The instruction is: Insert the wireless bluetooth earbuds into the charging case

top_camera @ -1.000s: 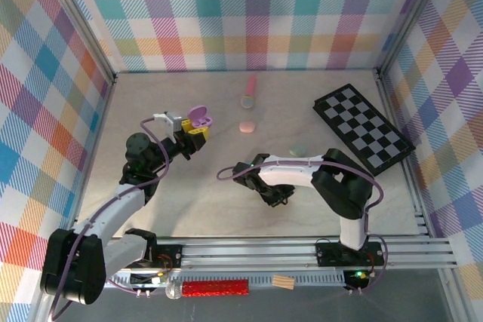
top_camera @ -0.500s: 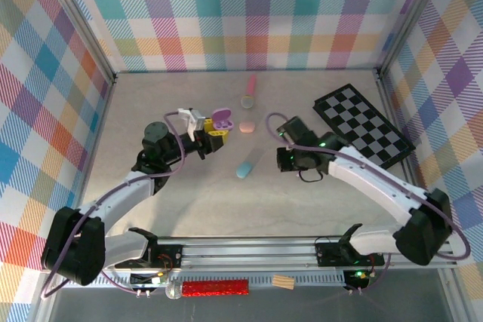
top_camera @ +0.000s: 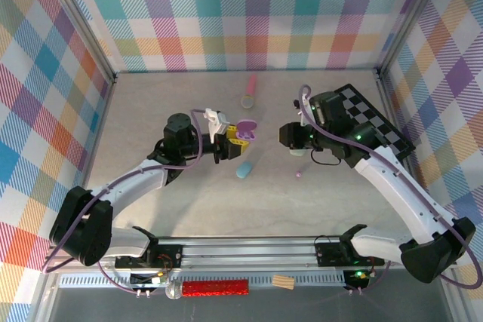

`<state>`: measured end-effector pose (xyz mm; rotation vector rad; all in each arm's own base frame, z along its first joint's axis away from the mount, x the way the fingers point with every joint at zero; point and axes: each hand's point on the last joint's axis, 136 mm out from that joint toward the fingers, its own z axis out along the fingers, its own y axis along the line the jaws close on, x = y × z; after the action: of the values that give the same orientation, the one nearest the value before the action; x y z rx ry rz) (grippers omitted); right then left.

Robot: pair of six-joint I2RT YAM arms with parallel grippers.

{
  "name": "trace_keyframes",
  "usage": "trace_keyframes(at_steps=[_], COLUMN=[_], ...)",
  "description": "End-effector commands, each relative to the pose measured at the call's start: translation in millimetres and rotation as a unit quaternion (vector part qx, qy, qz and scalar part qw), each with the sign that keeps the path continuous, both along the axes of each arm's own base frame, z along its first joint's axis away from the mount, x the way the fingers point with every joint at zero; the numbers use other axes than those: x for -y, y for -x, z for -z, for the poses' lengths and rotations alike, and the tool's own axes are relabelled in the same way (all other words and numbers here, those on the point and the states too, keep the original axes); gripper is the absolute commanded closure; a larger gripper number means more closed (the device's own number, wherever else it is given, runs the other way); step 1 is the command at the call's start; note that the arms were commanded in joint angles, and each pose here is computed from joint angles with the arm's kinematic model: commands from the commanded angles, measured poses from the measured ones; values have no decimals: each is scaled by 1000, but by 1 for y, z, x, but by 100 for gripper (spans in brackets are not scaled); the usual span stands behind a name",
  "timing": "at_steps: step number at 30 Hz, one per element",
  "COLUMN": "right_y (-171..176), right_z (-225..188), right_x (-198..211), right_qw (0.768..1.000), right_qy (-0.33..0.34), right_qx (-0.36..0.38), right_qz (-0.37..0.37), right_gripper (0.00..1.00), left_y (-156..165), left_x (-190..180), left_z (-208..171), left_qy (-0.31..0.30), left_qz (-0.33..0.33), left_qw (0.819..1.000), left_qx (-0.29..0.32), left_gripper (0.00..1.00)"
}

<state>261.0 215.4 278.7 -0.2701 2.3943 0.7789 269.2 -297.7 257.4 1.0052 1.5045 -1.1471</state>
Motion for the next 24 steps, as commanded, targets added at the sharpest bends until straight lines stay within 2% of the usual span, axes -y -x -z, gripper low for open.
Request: trace_keyframes(at_steps=[1, 9, 24], right_y=[8, 18, 21], right_z=[-31, -41, -18], right_x=[-18, -44, -51], right_qw=[996, 984, 981], right_qy=[-35, -72, -63], right_qx=[44, 40, 7], right_qz=[-74, -157, -183], right_gripper=[77, 76, 77], left_y=[13, 26, 22], left_x=[11, 23, 27], left_z=[-10, -8, -25], left_qy=[0, -16, 14], left_qz=[47, 84, 81], left_qw=[999, 996, 996], left_qx=[15, 23, 21], left_gripper=[60, 60, 61])
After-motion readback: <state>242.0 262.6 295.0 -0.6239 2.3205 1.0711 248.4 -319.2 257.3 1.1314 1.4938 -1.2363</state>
